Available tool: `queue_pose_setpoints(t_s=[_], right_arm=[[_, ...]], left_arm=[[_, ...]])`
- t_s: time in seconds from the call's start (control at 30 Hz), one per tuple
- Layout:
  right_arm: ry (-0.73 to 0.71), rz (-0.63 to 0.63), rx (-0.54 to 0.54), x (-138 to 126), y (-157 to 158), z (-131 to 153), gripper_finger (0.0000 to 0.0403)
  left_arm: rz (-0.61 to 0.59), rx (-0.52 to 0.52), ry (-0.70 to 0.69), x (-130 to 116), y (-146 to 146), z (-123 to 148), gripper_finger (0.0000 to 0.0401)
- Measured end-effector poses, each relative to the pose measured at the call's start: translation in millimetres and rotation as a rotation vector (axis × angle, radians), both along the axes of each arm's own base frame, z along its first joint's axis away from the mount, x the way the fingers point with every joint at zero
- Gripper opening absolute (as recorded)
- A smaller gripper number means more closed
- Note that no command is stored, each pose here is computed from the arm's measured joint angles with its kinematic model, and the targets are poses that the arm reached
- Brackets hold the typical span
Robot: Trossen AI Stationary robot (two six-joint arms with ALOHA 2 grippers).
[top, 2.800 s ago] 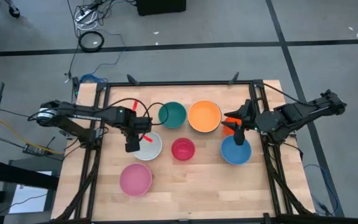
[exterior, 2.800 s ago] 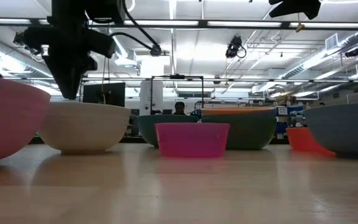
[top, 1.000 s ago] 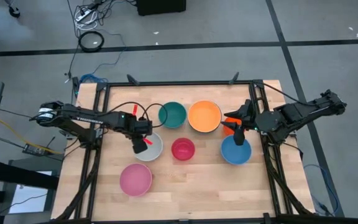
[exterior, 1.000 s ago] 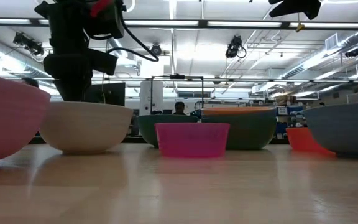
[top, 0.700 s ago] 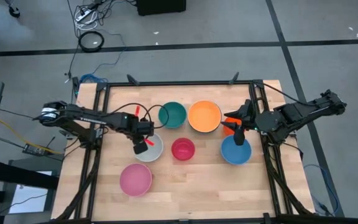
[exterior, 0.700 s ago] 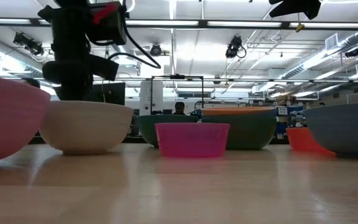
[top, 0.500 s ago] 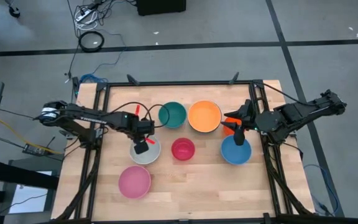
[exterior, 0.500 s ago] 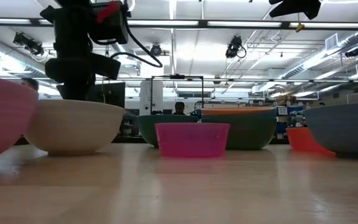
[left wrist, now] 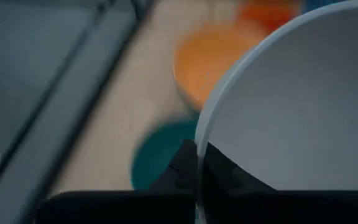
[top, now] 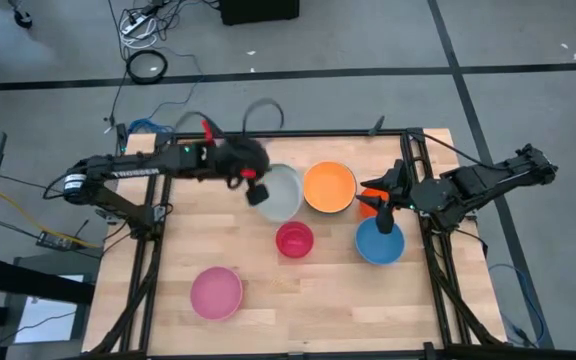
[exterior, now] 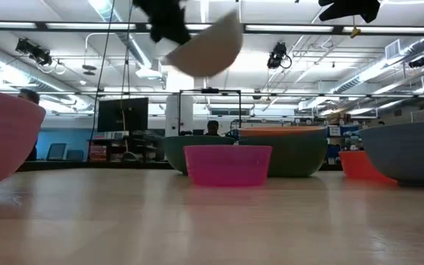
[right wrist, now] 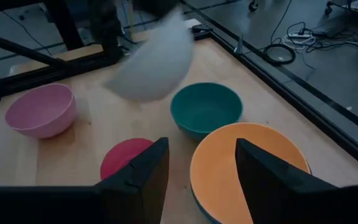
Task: Nest bowls inside each other
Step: Stack the white bowl on top of the light orange bowl
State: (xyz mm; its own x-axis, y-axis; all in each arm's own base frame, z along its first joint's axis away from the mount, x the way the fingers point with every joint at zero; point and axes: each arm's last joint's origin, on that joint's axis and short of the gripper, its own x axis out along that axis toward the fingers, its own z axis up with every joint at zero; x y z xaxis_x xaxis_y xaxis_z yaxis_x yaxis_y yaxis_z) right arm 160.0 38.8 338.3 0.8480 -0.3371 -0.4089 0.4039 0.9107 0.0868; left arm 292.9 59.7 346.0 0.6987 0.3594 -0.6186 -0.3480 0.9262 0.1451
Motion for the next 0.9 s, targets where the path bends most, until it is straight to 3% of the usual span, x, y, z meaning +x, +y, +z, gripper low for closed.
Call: queue_pose_setpoints(t_s=[0.07, 0.17, 0.4, 0.53, 0.73, 0.9], right_arm=[[-0.001, -0.011, -0.008, 0, 0, 0, 0.0173], [-0.006, -0.035, -0.021, 0, -1, 0, 0.0173], [-0.020, -0.097, -0.051, -1, -3, 1, 0.0173], [-0.022, -0.098, -0.048, -1, -3, 1, 0.0173], [-0.020, -0.095, -0.046, -1, -3, 1, 0.0173], [-0.011, -0.073, -0.034, -1, -2, 0, 0.0173]], left_arm=[[0.001, 0.023, -0.079, 8, 11, 11, 0.0007], [-0.042, -0.007, -0.120, 25, 27, 3, 0.0007], [-0.107, -0.110, -0.113, 76, 43, -52, 0.0007], [-0.068, -0.136, -0.121, 95, 50, -78, 0.0007], [0.040, -0.094, -0.142, 113, 57, -104, 0.0007], [0.077, -0.104, -0.137, 115, 59, -111, 0.0047]])
